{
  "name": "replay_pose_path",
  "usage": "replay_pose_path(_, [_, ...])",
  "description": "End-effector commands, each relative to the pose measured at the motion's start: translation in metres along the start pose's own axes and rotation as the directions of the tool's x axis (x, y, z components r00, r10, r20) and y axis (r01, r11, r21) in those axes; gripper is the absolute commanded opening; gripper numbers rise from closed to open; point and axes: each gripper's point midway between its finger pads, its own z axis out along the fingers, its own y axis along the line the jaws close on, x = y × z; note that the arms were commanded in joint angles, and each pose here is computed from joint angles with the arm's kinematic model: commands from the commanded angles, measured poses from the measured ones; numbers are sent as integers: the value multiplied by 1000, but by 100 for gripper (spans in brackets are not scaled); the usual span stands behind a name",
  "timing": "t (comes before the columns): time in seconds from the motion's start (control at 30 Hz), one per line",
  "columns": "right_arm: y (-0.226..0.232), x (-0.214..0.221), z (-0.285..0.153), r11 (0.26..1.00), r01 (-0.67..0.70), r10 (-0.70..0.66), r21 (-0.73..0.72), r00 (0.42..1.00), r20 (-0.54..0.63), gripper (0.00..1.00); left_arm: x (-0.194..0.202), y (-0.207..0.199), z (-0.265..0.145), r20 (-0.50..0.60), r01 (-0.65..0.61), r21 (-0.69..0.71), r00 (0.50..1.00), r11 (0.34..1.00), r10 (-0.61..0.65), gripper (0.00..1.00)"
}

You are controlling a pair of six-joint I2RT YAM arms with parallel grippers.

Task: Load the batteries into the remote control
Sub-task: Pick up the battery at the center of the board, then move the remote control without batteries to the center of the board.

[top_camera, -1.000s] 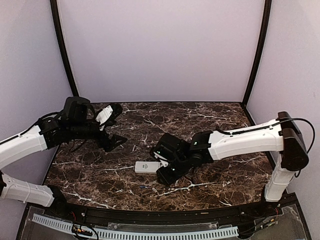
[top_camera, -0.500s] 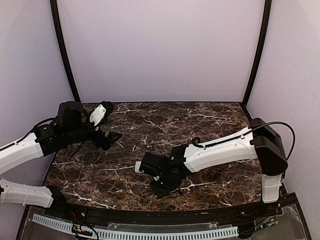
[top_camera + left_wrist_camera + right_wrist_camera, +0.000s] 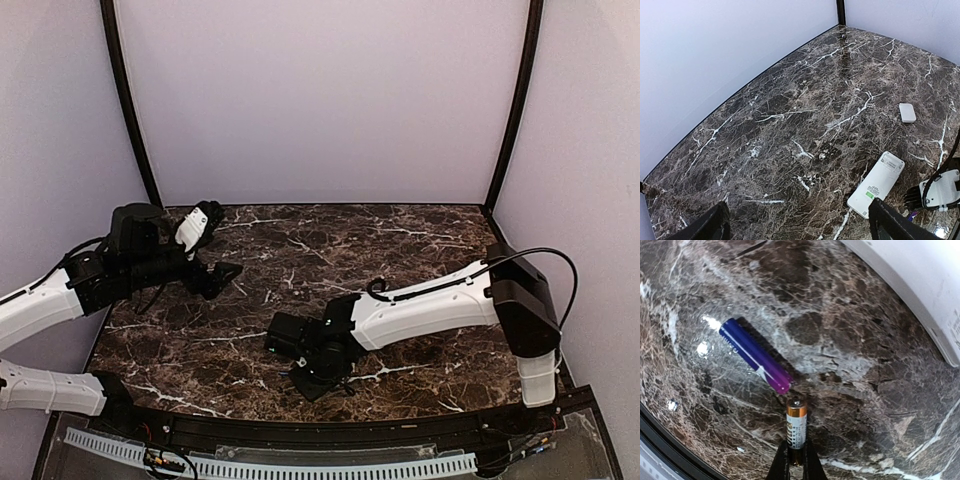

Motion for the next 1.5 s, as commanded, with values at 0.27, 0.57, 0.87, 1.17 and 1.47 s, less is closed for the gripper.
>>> replay_pose_path(0.27, [-12, -3, -36, 998, -38, 44, -48, 993, 113, 0, 1, -5, 1, 23, 13, 28, 1000, 1000, -14, 95])
replay_pose_path(0.57, [-51, -34, -123, 951, -119, 217, -284, 913, 346, 0, 10, -33, 6, 23, -14, 179, 1000, 984, 10, 92])
replay_pose_path(0.87, [-103, -51, -162, 874, -168, 397, -456, 789, 469, 0, 33, -67, 20, 4, -48, 357, 999, 933, 50, 85])
replay_pose_path(1.17, [-112, -62, -203, 927, 90, 168, -365, 770, 616, 0, 23, -81, 25, 68, -49, 429, 997, 902, 22, 82])
replay_pose_path(1.47, [-149, -81, -192, 885, 44, 240, -463, 809, 537, 0, 73, -98, 53, -109, -107, 482, 977, 870, 181, 85])
